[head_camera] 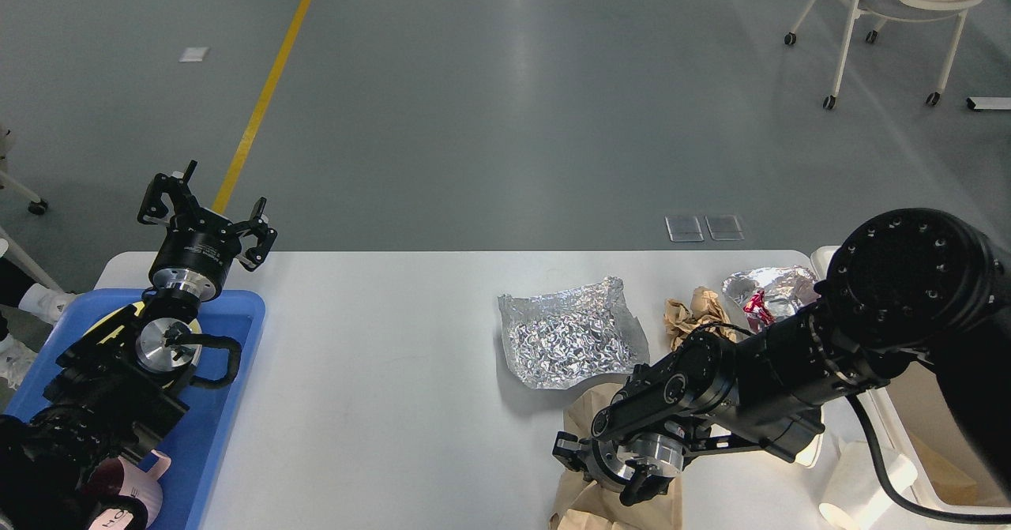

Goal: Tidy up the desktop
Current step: 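Close the right gripper on the brown paper bag's top edge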

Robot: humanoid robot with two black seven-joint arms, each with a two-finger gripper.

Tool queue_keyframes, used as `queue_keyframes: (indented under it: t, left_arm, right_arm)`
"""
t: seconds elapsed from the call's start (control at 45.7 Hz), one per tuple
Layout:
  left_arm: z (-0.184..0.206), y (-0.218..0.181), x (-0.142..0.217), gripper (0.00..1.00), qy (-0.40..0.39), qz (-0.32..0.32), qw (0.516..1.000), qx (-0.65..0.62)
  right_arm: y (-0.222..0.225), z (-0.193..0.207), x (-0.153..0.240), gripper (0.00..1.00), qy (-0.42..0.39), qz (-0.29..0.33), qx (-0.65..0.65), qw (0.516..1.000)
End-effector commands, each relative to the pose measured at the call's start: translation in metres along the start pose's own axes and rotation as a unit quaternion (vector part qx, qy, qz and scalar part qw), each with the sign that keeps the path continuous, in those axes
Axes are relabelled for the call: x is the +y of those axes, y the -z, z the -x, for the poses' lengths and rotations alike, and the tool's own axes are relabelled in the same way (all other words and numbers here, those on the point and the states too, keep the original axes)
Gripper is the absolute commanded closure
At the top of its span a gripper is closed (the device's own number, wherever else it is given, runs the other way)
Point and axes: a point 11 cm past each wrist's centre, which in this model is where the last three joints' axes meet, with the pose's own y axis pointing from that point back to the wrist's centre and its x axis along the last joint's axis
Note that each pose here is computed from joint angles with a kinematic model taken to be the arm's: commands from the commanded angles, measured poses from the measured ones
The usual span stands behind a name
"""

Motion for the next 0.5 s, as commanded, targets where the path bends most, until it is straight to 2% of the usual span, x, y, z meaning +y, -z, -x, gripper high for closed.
queue_keyframes:
  t: [0.0,0.307,0.482]
  left_arm:
    - [0.0,0.0,0.0,0.0,0.0,0.0,1.0,0.0]
    - [0.0,0.001,0.0,0.0,0.0,0.0,1.0,0.001]
    - [0.0,0.001,0.0,0.0,0.0,0.0,1.0,0.001]
  right_arm:
    - [0.0,0.0,0.001,1.0,0.0,0.001,0.0,1.0]
    - [-0.002,-0.003,0.01,1.0,-0.001,0.002,0.01,1.0]
    - [-0.014,-0.009,0.046,1.0,0.012,0.001,0.026,1.0]
